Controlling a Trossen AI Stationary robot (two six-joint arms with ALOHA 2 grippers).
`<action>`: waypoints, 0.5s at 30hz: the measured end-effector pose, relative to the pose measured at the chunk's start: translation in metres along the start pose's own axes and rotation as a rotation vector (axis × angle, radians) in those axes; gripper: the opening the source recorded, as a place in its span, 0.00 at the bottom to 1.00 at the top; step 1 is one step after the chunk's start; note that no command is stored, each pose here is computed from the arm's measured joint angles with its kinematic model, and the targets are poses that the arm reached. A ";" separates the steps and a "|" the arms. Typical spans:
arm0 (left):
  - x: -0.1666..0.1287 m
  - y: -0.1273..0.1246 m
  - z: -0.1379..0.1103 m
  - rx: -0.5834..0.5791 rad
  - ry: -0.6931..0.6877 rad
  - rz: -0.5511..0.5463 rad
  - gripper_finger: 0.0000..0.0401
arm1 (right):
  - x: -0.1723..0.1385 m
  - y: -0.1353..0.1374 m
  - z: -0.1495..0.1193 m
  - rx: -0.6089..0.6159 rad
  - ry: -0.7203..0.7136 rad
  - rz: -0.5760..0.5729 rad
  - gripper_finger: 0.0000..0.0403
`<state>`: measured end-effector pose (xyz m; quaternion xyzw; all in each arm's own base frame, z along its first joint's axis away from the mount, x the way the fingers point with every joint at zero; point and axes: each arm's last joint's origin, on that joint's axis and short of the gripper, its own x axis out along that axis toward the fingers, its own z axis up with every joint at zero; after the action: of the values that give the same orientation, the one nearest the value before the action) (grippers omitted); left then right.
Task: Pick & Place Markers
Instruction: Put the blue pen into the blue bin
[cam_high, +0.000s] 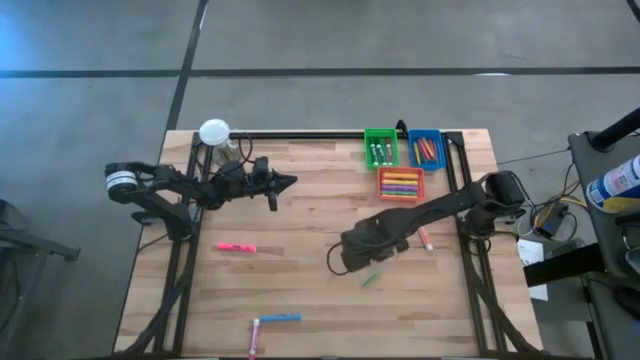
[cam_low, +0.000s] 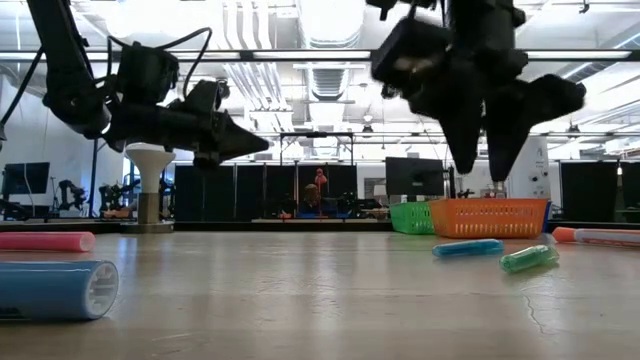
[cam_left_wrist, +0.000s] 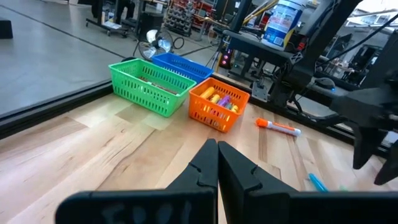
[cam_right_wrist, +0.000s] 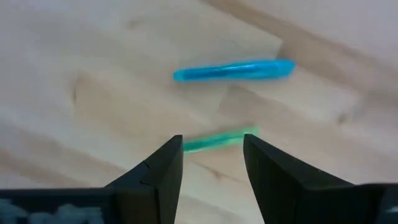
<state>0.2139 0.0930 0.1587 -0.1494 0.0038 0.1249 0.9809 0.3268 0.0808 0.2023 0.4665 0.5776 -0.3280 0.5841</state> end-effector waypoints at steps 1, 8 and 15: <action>0.000 0.000 0.000 -0.001 0.003 0.001 0.01 | 0.001 0.000 0.000 0.076 -0.002 -0.004 0.41; -0.003 0.001 -0.005 -0.004 0.020 0.006 0.01 | 0.024 0.009 0.003 0.339 -0.070 0.010 0.41; -0.008 0.001 -0.010 -0.001 0.040 0.008 0.01 | 0.049 0.009 0.005 0.455 -0.083 -0.066 0.41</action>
<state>0.2062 0.0893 0.1489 -0.1521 0.0238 0.1259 0.9800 0.3422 0.0871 0.1556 0.5531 0.4793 -0.4877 0.4759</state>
